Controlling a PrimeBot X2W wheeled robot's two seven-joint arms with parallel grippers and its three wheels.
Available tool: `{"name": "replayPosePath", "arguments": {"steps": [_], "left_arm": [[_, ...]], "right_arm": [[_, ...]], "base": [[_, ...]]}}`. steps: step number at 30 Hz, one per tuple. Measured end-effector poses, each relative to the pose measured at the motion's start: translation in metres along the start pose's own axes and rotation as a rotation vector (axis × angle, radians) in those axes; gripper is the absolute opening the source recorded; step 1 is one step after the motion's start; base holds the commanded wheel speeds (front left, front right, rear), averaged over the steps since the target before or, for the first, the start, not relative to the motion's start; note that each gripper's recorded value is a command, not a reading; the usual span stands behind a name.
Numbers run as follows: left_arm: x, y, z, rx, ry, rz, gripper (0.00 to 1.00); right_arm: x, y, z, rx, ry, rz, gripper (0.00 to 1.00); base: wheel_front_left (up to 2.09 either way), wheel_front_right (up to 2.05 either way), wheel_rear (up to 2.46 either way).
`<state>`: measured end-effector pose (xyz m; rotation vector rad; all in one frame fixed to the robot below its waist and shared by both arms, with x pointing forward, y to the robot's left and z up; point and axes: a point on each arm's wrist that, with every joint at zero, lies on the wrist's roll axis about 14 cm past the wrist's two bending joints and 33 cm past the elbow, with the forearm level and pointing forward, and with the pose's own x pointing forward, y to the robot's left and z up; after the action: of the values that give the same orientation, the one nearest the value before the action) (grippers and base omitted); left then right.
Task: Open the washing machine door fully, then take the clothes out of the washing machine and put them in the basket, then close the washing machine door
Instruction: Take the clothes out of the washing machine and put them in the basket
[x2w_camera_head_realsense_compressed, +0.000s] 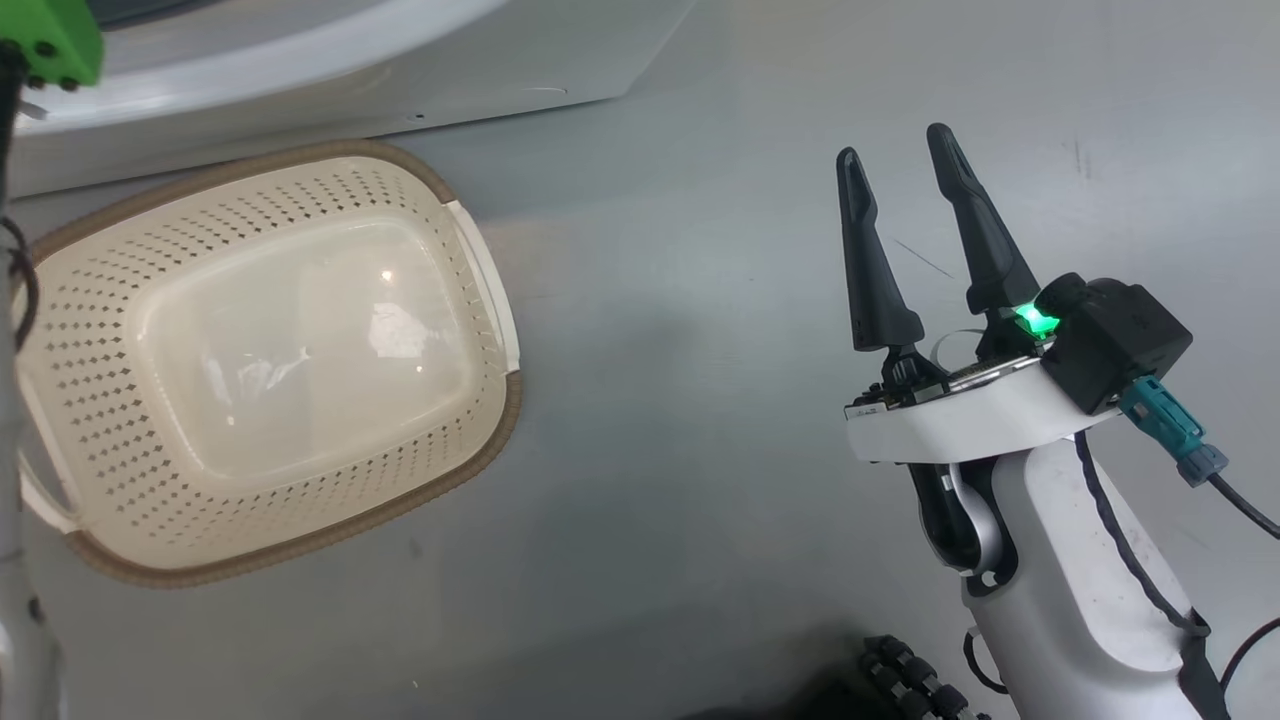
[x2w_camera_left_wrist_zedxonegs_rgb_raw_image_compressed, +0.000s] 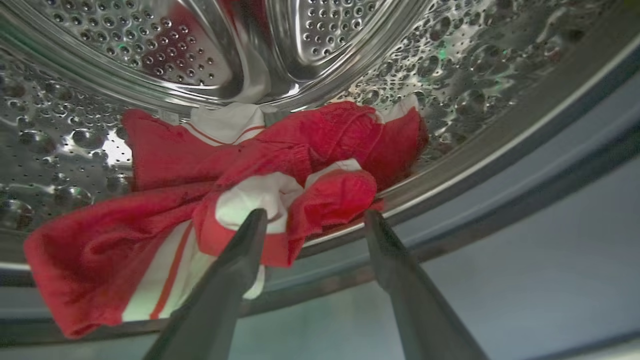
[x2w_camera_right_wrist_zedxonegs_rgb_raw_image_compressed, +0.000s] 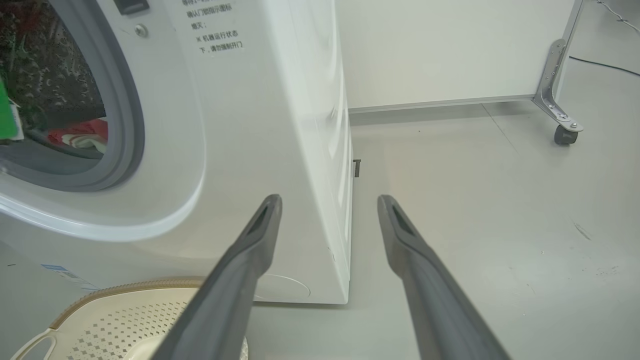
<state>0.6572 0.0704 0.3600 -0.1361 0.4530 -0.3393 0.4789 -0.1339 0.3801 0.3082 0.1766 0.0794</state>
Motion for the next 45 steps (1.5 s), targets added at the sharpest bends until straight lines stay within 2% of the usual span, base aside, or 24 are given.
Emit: {"name": "replayPosePath", "arguments": {"steps": [13, 29, 30, 31, 32, 33, 45], "left_arm": [[0.035, 0.025, 0.008, 0.002, 0.071, 0.056, 1.0], [0.049, 0.034, -0.028, -0.038, 0.266, 0.086, 1.0], [0.05, 0.035, -0.03, -0.041, 0.276, 0.088, 0.65], [0.05, 0.035, -0.031, -0.042, 0.282, 0.088, 0.45], [0.05, 0.035, -0.032, -0.042, 0.294, 0.087, 0.15], [0.051, 0.035, -0.032, -0.042, 0.294, 0.087, 0.0], [0.051, 0.037, -0.027, -0.053, 0.271, 0.089, 0.0]], "right_arm": [[-0.004, -0.013, 0.002, 0.006, 0.009, -0.044, 1.0], [-0.005, -0.019, 0.003, -0.012, 0.013, -0.063, 1.0], [-0.004, -0.019, 0.003, -0.012, 0.014, -0.062, 1.0], [-0.004, -0.019, 0.002, -0.013, 0.015, -0.062, 1.0], [-0.004, -0.019, 0.002, -0.013, 0.015, -0.061, 1.0], [-0.003, -0.019, 0.002, -0.013, 0.014, -0.059, 1.0], [0.004, -0.021, 0.004, -0.026, 0.003, -0.066, 1.0]], "base": [[0.0, 0.0, 0.0], [0.0, 0.0, 0.0], [0.0, 0.0, 0.0], [0.0, 0.0, 0.0], [0.0, 0.0, 0.0], [0.0, 0.0, 0.0], [0.0, 0.0, 0.0]]}}
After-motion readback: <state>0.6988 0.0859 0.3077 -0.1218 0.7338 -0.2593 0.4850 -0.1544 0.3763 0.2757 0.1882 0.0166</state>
